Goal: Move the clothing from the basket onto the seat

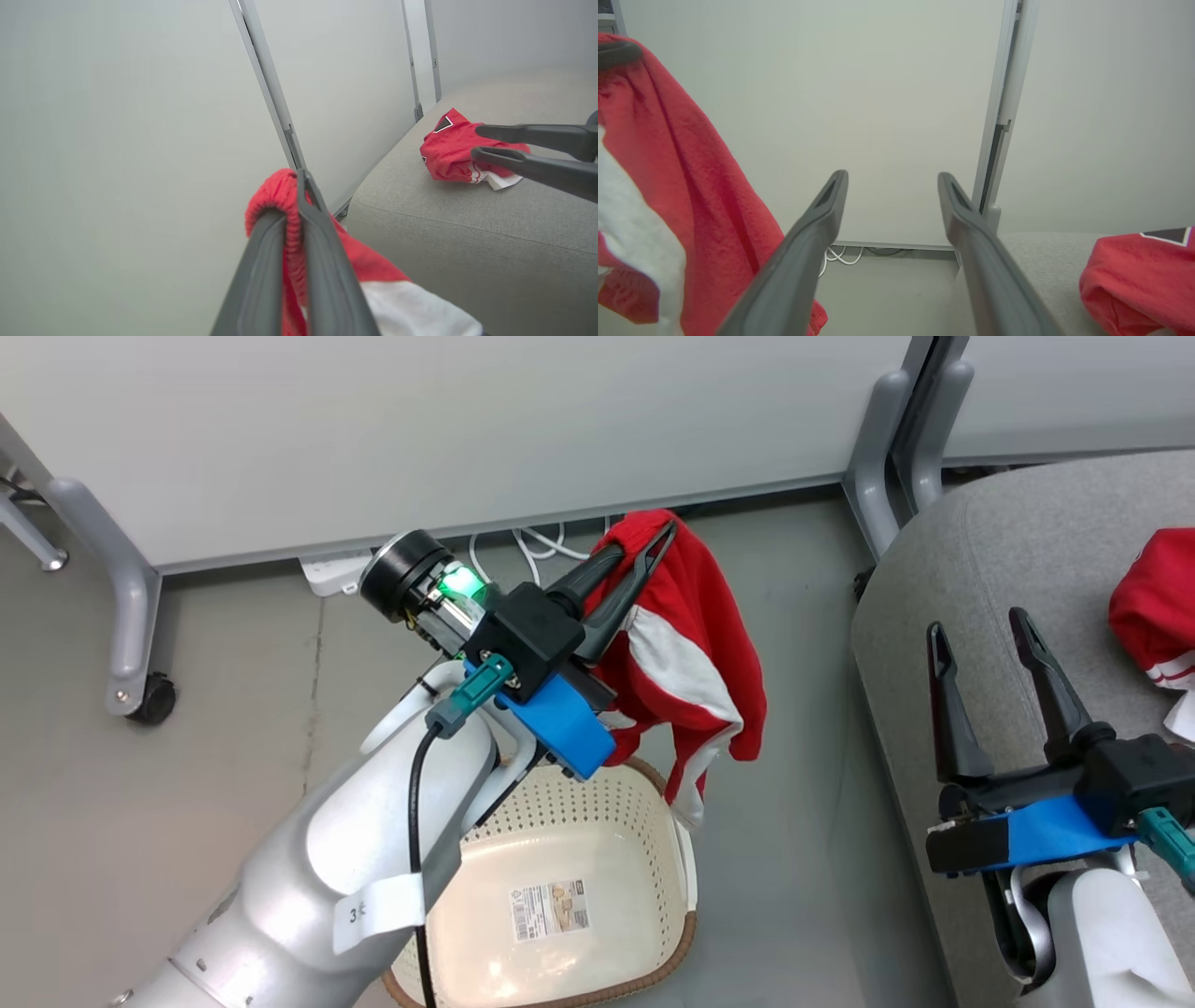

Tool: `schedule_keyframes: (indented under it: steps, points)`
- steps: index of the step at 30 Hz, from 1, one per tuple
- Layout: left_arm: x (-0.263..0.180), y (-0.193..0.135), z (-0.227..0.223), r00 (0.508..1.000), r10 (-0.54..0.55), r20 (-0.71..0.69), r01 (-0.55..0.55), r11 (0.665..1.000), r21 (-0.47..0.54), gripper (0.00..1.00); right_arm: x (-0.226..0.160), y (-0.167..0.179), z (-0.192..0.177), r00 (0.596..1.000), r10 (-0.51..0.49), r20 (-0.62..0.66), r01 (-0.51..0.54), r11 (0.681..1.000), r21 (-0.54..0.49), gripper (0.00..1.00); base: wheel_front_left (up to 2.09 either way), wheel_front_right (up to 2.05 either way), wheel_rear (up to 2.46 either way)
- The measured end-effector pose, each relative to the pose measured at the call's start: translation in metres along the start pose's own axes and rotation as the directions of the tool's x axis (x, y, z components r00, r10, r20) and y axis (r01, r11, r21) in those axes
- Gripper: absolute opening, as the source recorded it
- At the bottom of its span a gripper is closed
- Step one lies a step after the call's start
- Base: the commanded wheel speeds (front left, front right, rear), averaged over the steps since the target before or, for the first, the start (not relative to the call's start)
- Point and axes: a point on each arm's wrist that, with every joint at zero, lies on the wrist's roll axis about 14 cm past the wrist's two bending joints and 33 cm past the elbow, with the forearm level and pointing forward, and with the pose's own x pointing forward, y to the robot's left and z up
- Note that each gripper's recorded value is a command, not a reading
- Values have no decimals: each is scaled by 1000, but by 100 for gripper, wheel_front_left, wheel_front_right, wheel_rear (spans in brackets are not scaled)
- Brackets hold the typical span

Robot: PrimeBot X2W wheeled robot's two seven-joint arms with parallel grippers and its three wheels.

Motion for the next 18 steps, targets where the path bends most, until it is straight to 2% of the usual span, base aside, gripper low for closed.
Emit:
schedule_keyframes:
  steps: [6,18]
  points:
    - [3,-2,24,999,2,42,-3,1000,26,0,-8,5,6,1000,10,8,-10,1000,8,100,0,0,0]
    - [2,1,27,999,10,43,-11,999,32,0,-9,26,14,997,70,29,-70,997,16,100,0,0,0]
